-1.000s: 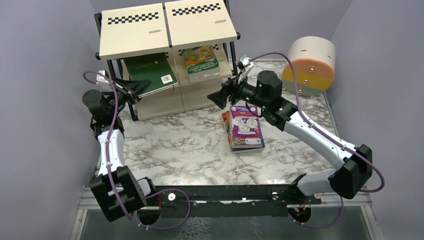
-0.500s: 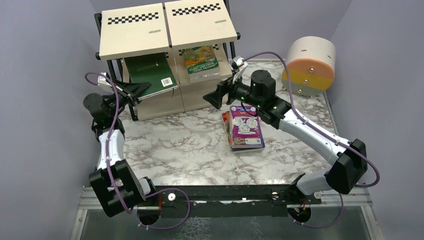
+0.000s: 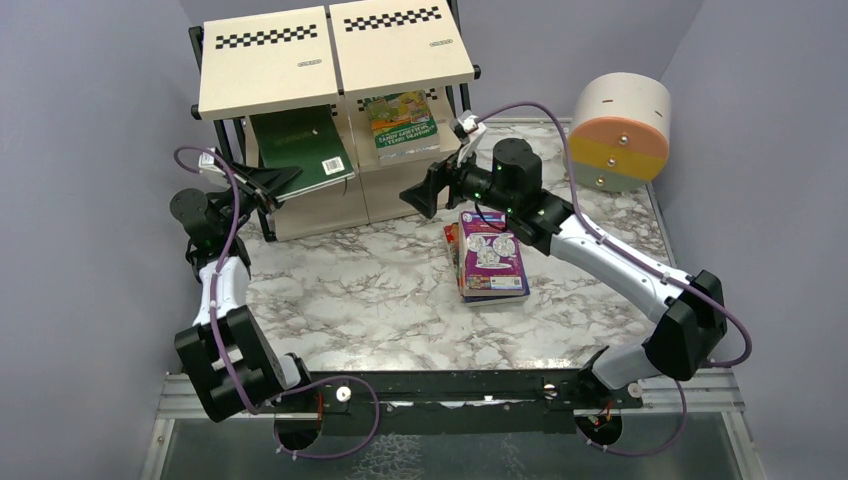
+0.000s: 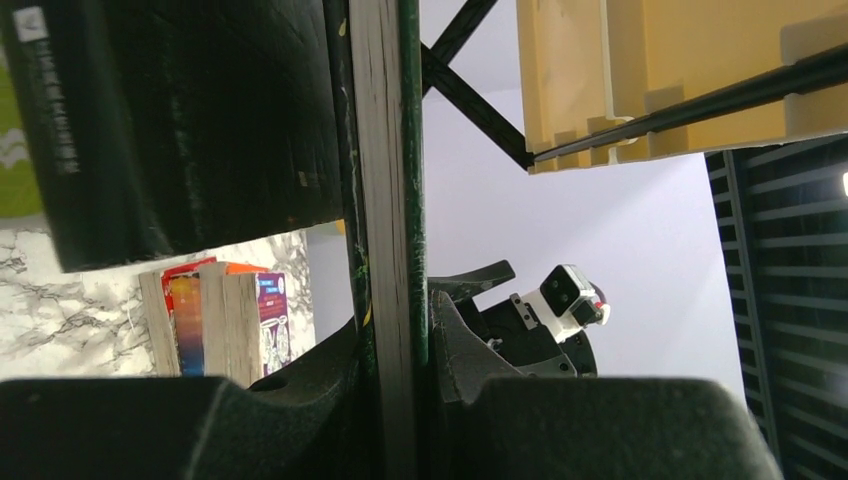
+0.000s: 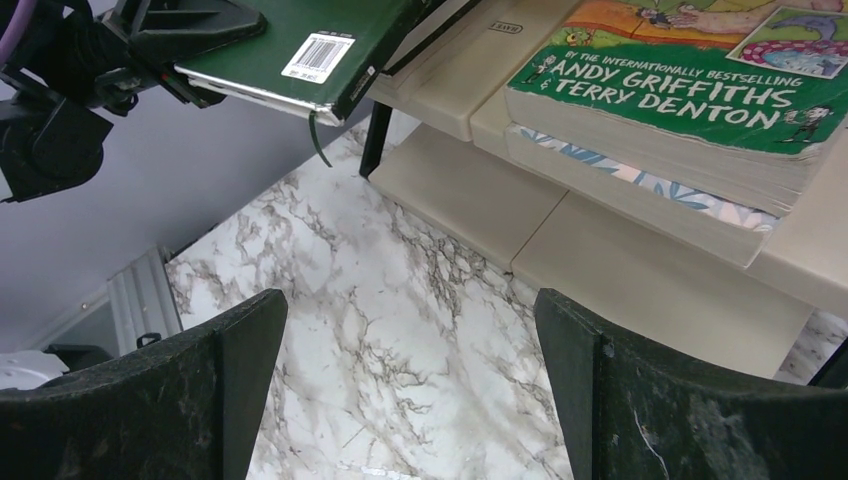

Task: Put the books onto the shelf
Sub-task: Place the book on the shelf.

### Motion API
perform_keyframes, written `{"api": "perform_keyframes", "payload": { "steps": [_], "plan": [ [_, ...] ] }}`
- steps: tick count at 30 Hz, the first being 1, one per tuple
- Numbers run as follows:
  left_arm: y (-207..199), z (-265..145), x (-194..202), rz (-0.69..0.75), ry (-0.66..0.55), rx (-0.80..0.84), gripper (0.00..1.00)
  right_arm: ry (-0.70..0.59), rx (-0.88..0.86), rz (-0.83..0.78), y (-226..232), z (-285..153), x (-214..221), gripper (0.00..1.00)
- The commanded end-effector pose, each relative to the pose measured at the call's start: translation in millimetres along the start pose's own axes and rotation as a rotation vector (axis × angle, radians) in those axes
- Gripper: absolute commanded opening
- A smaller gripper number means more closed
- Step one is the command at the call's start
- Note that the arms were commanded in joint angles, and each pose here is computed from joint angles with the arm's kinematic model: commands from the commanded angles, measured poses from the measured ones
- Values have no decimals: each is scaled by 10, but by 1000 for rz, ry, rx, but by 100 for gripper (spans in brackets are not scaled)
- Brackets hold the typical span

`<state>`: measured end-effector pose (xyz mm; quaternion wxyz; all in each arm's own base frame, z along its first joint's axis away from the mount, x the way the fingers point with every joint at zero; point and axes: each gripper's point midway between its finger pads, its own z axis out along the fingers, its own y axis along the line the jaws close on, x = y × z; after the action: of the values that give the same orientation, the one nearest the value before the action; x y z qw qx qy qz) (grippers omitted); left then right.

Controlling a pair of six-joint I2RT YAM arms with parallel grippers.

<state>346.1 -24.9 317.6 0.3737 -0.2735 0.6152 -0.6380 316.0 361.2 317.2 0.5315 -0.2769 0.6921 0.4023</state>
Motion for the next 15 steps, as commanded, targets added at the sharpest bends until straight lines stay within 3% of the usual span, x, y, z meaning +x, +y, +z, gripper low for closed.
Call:
{"api": "perform_keyframes", "payload": {
  "steps": [1, 7, 11, 15],
  "plan": [
    [-81, -32, 26, 85, 13, 45, 8, -45, -19, -28, 66, 63, -160, 92],
    [-52, -36, 31, 80, 14, 43, 20, -37, -23, -32, 77, 109, -147, 92],
    [-30, -41, 34, 76, 14, 40, 39, -35, -26, -34, 91, 134, -145, 92],
    [8, -48, 46, 70, 16, 36, 45, -34, -21, -34, 81, 139, -133, 92]
  ]
}}
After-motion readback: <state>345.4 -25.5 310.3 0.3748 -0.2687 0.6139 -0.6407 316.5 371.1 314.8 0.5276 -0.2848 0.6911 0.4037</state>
